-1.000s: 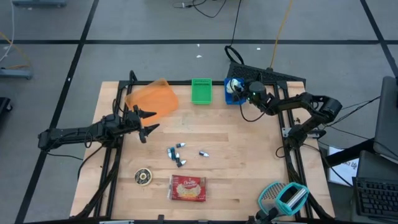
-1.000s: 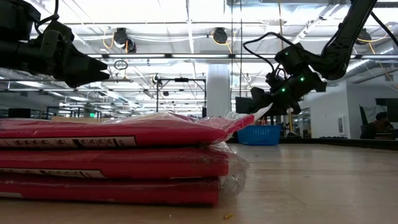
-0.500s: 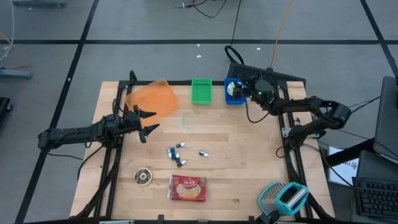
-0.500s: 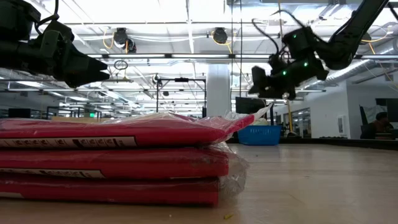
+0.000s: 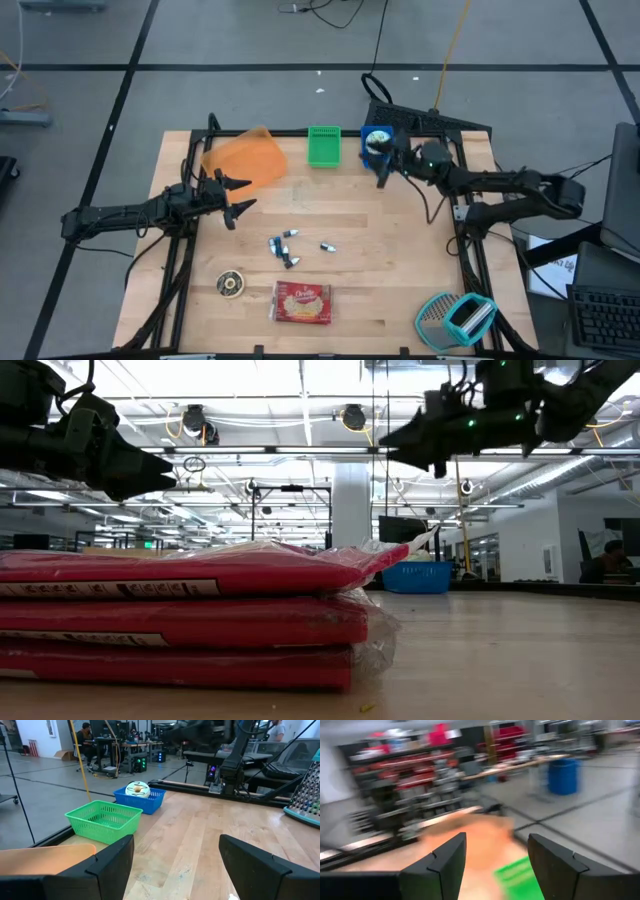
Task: Pick & Place Food Item
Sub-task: Put the green food coloring bottle into the green bin
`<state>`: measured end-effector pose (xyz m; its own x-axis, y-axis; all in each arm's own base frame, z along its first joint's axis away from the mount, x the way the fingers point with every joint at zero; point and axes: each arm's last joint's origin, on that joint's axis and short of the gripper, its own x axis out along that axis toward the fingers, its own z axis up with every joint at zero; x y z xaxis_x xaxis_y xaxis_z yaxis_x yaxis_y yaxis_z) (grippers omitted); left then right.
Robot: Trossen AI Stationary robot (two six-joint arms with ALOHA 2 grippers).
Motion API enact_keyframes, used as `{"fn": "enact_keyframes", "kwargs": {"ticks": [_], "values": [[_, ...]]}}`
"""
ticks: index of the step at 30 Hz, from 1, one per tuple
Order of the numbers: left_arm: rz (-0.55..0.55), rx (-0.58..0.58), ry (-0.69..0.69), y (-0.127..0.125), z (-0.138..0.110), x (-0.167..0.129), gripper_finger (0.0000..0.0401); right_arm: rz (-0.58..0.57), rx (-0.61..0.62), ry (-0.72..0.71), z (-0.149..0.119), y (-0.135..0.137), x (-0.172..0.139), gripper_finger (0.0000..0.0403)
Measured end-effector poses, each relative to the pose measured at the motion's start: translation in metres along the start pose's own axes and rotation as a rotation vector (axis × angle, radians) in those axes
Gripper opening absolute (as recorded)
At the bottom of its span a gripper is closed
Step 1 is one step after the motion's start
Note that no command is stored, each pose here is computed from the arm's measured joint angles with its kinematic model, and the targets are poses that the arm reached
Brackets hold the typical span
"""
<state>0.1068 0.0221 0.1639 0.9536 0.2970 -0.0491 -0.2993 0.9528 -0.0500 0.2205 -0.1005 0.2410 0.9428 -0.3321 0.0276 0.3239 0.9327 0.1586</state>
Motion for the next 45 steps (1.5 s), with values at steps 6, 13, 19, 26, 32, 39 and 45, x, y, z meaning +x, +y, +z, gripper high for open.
{"fn": "enact_keyframes", "kwargs": {"ticks": [6, 13, 19, 26, 32, 39, 45], "values": [[0.000, 0.000, 0.000, 0.000, 0.000, 0.000, 0.0296, 0.325, 0.071, 0.095, -0.006, 0.041, -0.005, 0.0195], [0.000, 0.000, 0.000, 0.000, 0.000, 0.000, 0.0296, 0.629, 0.143, 0.178, -0.014, 0.091, -0.015, 0.0189], [0.000, 0.000, 0.000, 0.000, 0.000, 0.000, 0.0296, 0.770, 0.094, 0.190, -0.020, 0.129, -0.031, 0.0187], [0.000, 0.000, 0.000, 0.000, 0.000, 0.000, 0.0296, 0.866, 0.029, 0.165, -0.012, 0.146, -0.051, 0.0187], [0.000, 0.000, 0.000, 0.000, 0.000, 0.000, 0.0296, 0.773, -0.095, 0.215, 0.003, 0.127, -0.080, 0.0187], [0.000, 0.000, 0.000, 0.000, 0.000, 0.000, 0.0296, 0.475, -0.169, 0.273, 0.002, 0.104, -0.103, 0.0187], [0.000, 0.000, 0.000, 0.000, 0.000, 0.000, 0.0296, 0.439, -0.192, 0.254, -0.017, 0.092, -0.116, 0.0187]]}}
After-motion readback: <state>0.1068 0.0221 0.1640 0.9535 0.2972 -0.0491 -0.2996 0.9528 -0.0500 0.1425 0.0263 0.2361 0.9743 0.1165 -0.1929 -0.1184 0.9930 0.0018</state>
